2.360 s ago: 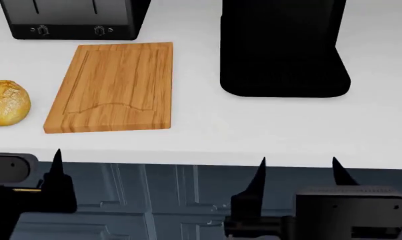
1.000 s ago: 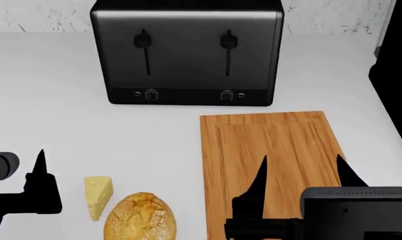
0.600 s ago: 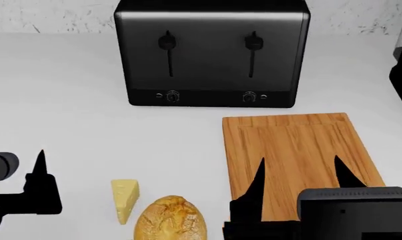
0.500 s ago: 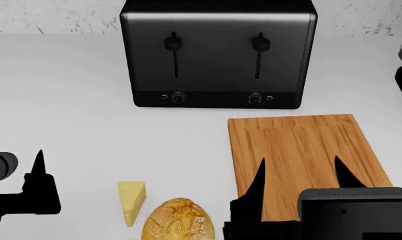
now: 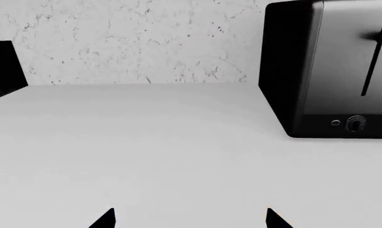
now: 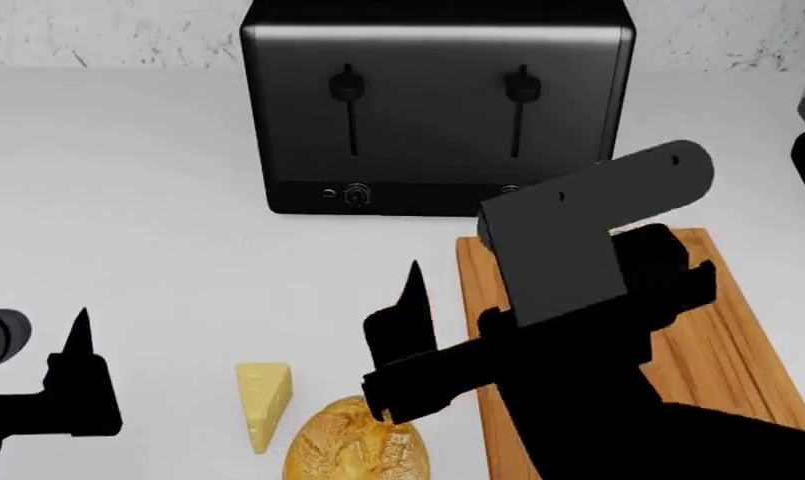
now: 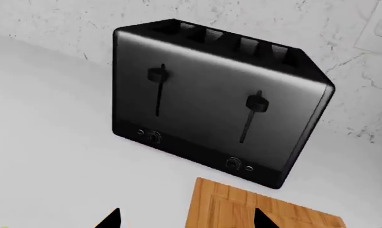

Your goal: Place the bread and cheese on the cutting board.

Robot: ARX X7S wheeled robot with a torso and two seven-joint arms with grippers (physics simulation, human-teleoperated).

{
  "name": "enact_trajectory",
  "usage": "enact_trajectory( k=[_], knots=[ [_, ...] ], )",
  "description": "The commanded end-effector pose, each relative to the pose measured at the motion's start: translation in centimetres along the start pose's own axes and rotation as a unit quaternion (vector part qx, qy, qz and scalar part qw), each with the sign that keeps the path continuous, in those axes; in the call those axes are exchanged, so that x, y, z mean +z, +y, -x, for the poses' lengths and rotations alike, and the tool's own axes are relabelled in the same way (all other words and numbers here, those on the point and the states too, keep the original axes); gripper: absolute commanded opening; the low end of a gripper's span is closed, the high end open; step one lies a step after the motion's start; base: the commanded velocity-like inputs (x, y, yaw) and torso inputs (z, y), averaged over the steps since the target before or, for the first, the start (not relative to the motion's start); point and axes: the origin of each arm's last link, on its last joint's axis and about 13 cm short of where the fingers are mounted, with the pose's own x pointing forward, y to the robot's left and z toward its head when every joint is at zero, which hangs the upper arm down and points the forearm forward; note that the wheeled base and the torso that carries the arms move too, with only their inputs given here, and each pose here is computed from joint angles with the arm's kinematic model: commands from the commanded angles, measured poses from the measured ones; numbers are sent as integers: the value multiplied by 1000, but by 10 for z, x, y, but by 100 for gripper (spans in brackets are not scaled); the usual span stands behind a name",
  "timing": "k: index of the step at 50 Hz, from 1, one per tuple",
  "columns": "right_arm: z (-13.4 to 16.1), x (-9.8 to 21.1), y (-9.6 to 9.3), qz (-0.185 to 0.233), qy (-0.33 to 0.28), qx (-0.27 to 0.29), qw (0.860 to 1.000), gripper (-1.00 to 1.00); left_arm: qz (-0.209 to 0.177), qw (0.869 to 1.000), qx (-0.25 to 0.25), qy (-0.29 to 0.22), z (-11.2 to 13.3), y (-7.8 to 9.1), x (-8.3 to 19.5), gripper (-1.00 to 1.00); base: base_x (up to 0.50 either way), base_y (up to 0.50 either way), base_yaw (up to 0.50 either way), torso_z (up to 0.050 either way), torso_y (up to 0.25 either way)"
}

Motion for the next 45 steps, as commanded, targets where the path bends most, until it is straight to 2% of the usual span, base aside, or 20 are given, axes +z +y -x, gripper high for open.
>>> enact_trajectory(
  k=[1, 6, 9, 13, 15, 16, 17, 25, 34, 40, 45],
  knots=[
    [21, 58, -20, 24, 107, 149, 983, 100, 15, 1000, -10, -5, 5, 3, -1, 100, 0, 0, 0, 0, 0],
    [23, 68, -15, 54, 155, 196, 967, 100, 14, 1000, -8, -3, 5, 3, -2, 100, 0, 0, 0, 0, 0],
    [22, 75, -15, 60, 162, 201, 964, 100, 14, 1000, -8, -3, 4, 3, -3, 100, 0, 0, 0, 0, 0],
    [19, 81, -14, 41, 181, 220, 958, 100, 13, 1000, -8, -2, 4, 3, -3, 100, 0, 0, 0, 0, 0],
    [17, 84, -12, 30, 196, 236, 951, 100, 13, 1000, -8, -1, 5, 3, -3, 100, 0, 0, 0, 0, 0],
    [16, 84, -11, 21, 219, 248, 944, 100, 13, 1000, -8, -1, 5, 3, -3, 100, 0, 0, 0, 0, 0],
    [16, 84, -10, 31, 224, 254, 940, 100, 14, 1000, -9, 0, 5, 3, -3, 100, 0, 0, 0, 0, 0],
    [-10, 86, -5, 59, 262, 253, 929, 100, 17, 1000, -7, -1, 6, 6, -3, 100, 0, 0, 0, 0, 0],
    [-29, 70, 5, 71, 297, 262, 915, 100, 24, 1000, -5, -3, 6, 7, -1, 100, 0, 0, 0, 0, 0],
    [-33, 59, 12, 76, 321, 276, 903, 100, 25, 1000, -8, -2, 6, 7, -2, 100, 0, 0, 0, 0, 0],
    [-33, 50, 15, 77, 327, 279, 899, 100, 25, 1000, -5, -4, 7, 8, 0, 100, 0, 0, 0, 0, 0]
  ],
)
